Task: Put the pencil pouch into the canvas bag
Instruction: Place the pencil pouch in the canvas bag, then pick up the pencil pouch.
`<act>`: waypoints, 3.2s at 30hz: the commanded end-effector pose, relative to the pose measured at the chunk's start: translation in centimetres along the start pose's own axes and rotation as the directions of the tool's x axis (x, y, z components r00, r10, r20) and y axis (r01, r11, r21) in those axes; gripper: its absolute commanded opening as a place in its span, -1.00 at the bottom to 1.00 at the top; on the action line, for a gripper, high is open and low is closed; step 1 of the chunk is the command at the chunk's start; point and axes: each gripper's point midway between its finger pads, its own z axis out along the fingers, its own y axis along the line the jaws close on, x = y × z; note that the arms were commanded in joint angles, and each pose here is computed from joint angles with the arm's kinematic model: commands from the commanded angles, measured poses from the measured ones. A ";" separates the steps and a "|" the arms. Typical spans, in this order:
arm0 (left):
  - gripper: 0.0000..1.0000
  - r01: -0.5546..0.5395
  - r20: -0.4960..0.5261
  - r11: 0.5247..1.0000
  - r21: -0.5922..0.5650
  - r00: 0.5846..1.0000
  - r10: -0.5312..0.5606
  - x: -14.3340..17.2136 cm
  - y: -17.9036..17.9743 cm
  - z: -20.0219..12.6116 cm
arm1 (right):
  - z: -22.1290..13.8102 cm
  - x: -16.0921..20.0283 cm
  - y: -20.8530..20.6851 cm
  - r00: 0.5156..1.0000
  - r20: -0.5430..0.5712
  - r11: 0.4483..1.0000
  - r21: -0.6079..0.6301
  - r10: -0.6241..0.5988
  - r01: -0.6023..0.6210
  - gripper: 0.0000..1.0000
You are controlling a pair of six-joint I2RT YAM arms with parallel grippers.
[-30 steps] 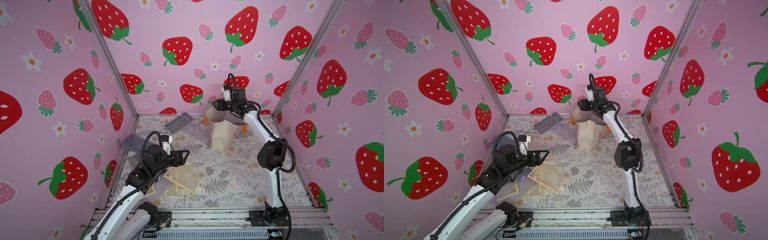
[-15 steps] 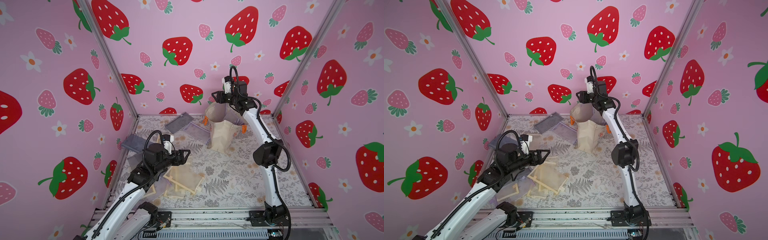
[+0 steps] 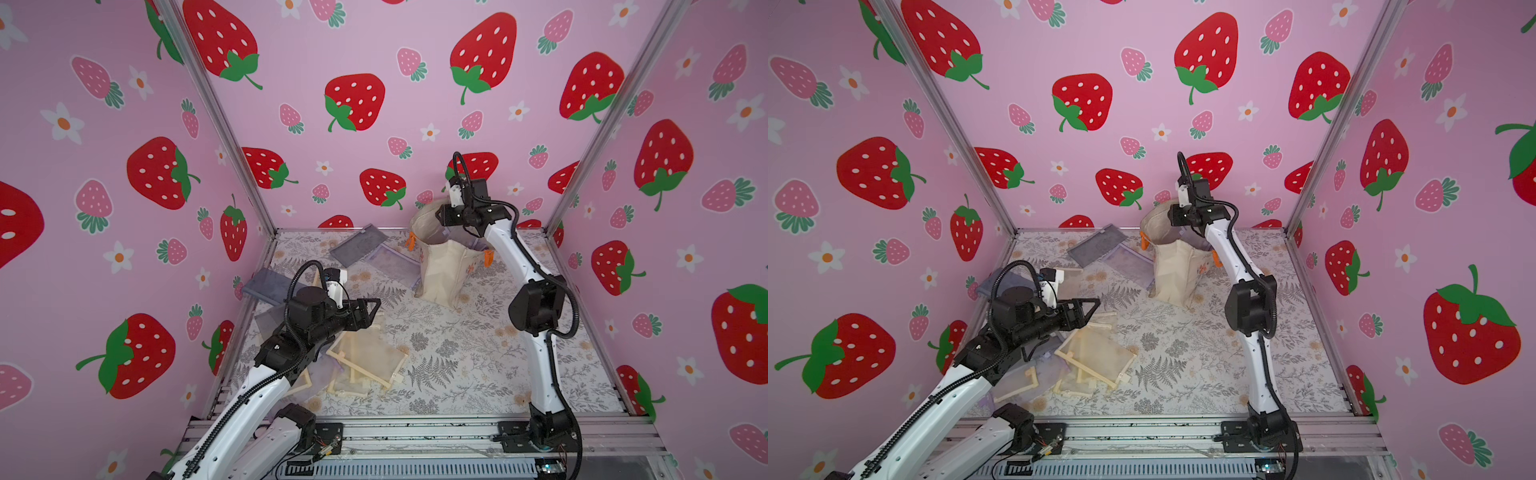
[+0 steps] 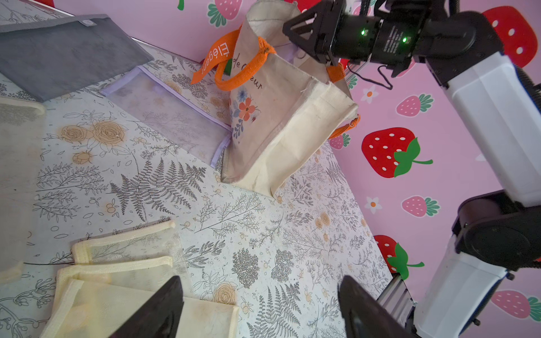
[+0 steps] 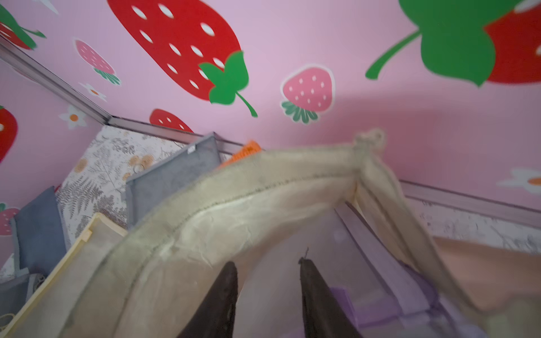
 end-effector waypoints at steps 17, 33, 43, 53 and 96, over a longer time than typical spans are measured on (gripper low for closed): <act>0.66 0.030 -0.088 0.980 -0.195 0.995 -0.048 1.2 3.3 0.3 | -11.6 -1.4 -3.4 0.999 0.045 0.991 0.127 0.026 -0.031 -0.07; 0.56 0.256 -0.223 0.866 -0.430 0.899 -0.377 10.3 9.4 -0.4 | -16.9 15.0 16.3 0.949 -0.204 0.940 -0.290 -0.242 0.177 0.45; 0.55 0.479 -0.157 0.748 -0.460 0.785 -0.599 16.6 10.8 -2.8 | -9.8 28.0 23.4 0.866 -0.436 0.871 -0.491 -0.244 -0.002 0.52; 0.36 0.525 -0.149 0.734 -0.432 0.761 -0.632 18.6 11.8 -1.3 | -6.0 33.0 27.3 0.821 -0.507 0.817 -0.570 -0.263 -0.091 0.47; -0.51 0.527 -0.075 0.766 -0.369 0.804 -0.590 17.0 12.9 2.2 | -7.6 39.3 28.0 0.736 -0.604 0.789 -0.594 -0.308 -0.158 -0.27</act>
